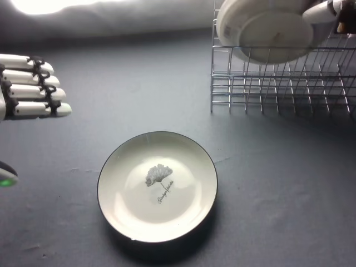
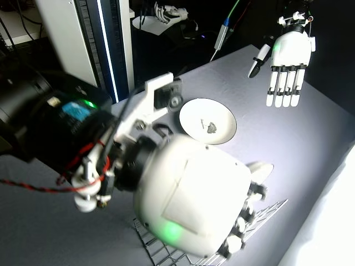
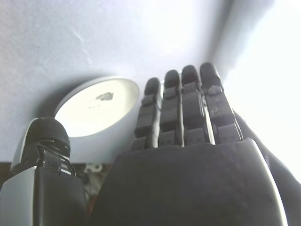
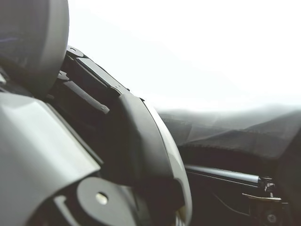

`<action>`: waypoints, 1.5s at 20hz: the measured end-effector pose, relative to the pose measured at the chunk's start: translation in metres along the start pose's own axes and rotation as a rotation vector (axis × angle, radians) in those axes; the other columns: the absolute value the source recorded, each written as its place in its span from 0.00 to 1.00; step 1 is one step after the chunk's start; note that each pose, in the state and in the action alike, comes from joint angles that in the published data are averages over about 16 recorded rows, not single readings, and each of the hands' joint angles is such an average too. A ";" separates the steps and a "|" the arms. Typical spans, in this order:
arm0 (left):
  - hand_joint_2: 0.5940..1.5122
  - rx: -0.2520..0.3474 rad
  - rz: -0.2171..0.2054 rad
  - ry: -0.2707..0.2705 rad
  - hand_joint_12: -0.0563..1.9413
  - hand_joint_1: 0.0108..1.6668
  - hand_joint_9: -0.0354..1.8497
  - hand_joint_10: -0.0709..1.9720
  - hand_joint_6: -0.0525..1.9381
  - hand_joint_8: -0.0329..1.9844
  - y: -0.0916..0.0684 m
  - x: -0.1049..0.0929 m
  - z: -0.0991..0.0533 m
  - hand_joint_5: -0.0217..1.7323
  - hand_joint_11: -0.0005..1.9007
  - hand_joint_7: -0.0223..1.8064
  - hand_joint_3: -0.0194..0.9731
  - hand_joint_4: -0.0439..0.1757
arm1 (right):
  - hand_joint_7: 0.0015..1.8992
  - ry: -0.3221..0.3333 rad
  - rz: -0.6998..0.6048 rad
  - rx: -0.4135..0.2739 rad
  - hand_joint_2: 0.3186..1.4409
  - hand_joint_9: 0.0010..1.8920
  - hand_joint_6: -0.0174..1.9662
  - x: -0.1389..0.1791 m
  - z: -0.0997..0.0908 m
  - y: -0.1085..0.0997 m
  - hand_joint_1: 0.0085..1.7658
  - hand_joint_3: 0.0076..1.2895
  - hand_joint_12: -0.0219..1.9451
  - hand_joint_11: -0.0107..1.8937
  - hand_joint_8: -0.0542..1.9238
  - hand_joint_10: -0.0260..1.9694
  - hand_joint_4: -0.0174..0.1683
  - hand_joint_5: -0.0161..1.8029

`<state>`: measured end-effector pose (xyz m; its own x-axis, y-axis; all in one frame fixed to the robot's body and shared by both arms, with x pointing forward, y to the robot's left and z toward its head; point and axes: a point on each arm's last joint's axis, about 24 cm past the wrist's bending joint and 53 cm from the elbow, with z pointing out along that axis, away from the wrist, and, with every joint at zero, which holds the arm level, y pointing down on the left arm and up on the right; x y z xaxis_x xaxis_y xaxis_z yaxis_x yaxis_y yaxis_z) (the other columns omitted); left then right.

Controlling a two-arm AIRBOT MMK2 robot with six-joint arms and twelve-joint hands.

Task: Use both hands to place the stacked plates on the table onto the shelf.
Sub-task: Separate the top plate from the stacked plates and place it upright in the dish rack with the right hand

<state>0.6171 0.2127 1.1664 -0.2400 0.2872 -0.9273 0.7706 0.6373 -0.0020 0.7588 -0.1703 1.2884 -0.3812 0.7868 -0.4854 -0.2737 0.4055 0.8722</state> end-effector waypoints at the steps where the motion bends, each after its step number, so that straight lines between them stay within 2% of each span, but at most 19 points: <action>1: 0.58 0.022 -0.016 0.002 0.17 0.01 0.09 0.04 0.04 0.02 -0.005 0.001 0.000 0.08 0.01 0.09 0.03 0.20 | 0.52 0.000 -0.003 0.004 0.62 0.50 0.53 0.001 0.000 -0.004 0.77 0.00 0.67 0.40 0.52 0.59 0.04 0.49; 6: 0.57 0.157 -0.120 0.026 0.17 0.01 0.09 0.04 0.04 0.02 -0.038 0.005 0.000 0.07 0.01 0.09 0.03 0.20 | 0.52 0.002 -0.013 0.020 0.63 0.50 0.52 0.003 0.001 -0.019 0.77 0.00 0.66 0.41 0.51 0.59 0.04 0.48; 10: 0.57 0.275 -0.206 0.074 0.17 0.01 0.09 0.04 0.04 0.02 -0.069 0.015 0.000 0.07 0.01 0.09 0.03 0.20 | 0.53 0.005 -0.017 0.022 0.63 0.51 0.52 0.006 0.000 -0.025 0.77 0.00 0.65 0.41 0.50 0.58 0.04 0.48; 13: 0.57 0.351 -0.246 0.112 0.17 0.01 0.09 0.04 0.04 0.02 -0.091 0.023 0.000 0.07 0.01 0.09 0.03 0.20 | 0.52 0.009 -0.018 0.022 0.63 0.50 0.52 0.009 0.000 -0.027 0.77 0.00 0.65 0.40 0.51 0.58 0.04 0.48; 17: 0.57 0.413 -0.260 0.152 0.17 0.01 0.09 0.04 0.04 0.02 -0.110 0.034 0.003 0.07 0.01 0.09 0.03 0.19 | 0.51 0.010 -0.018 0.020 0.65 0.49 0.53 0.010 0.000 -0.027 0.76 0.00 0.66 0.38 0.52 0.51 0.06 0.48; 20: 0.57 0.434 -0.253 0.177 0.17 0.01 0.09 0.04 0.04 0.02 -0.120 0.044 0.008 0.07 0.01 0.09 0.03 0.19 | 0.50 0.012 -0.018 0.017 0.66 0.47 0.52 0.011 0.000 -0.026 0.74 0.00 0.67 0.34 0.48 0.45 0.07 0.47; 25: 0.57 0.427 -0.221 0.198 0.17 0.01 0.09 0.04 0.04 0.02 -0.124 0.058 0.020 0.07 0.01 0.09 0.03 0.19 | 0.48 0.010 -0.015 0.001 0.67 0.44 0.39 0.011 0.000 -0.019 0.71 0.00 0.69 0.28 0.35 0.34 0.07 0.44; 30: 0.57 0.401 -0.189 0.210 0.17 0.01 0.09 0.04 0.04 0.02 -0.121 0.069 0.030 0.07 0.01 0.09 0.03 0.19 | 0.47 0.010 -0.039 -0.056 0.68 0.41 0.25 0.013 0.002 0.001 0.68 0.00 0.70 0.22 0.20 0.24 0.08 0.42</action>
<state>0.5246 0.1339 1.0913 -0.4793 0.3574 -0.8016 0.8590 0.3784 -0.3450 0.7558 -0.1587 1.2836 -0.3780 0.7663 -0.5196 -0.3370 0.4088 0.8481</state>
